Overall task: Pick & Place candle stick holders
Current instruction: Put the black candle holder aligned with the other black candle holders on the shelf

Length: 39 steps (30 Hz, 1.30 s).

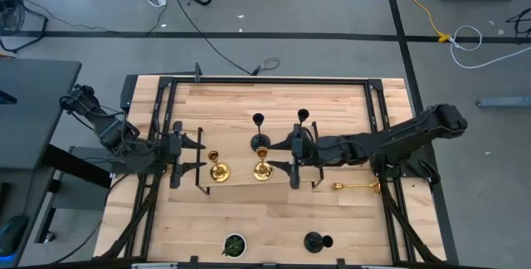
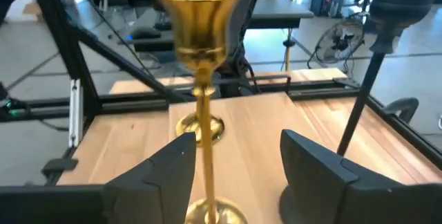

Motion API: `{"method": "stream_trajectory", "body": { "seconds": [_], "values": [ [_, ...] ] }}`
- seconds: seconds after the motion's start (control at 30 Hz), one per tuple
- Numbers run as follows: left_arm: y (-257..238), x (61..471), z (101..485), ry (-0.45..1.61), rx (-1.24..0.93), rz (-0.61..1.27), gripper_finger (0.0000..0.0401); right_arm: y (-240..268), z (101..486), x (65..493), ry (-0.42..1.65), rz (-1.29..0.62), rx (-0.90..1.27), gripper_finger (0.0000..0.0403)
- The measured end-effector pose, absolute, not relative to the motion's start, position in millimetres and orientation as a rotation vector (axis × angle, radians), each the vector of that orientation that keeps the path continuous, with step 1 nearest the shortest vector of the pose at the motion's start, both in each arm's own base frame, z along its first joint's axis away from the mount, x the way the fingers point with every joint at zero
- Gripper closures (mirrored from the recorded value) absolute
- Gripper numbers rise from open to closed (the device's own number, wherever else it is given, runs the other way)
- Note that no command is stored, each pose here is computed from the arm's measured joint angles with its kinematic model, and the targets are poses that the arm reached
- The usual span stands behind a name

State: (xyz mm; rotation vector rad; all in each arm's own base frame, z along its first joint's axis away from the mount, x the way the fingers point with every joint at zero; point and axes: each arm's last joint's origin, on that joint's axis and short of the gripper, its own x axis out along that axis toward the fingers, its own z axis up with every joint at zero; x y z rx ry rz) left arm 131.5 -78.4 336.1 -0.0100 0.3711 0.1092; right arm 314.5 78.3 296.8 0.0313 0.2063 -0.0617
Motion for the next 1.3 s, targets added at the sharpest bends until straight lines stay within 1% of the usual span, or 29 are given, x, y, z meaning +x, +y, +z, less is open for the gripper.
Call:
{"method": "stream_trajectory", "body": {
  "seconds": [0.23,0.43,0.8,0.97,1.3],
  "values": [
    [-78,131,336,0.375,-0.006,0.11,0.0179,91,311,286,0.274,-0.003,0.022,0.019],
    [-78,131,336,0.375,-0.007,0.11,0.0179,109,315,256,0.365,0.029,0.074,0.019],
    [-78,131,336,0.376,-0.006,0.11,0.0179,158,311,214,0.451,0.128,0.129,0.019],
    [-78,131,336,0.376,-0.006,0.11,0.0179,174,309,201,0.488,0.191,0.18,0.019],
    [-78,131,336,0.376,-0.006,0.11,0.0179,196,306,176,0.556,0.255,0.293,0.019]
  ]
}}
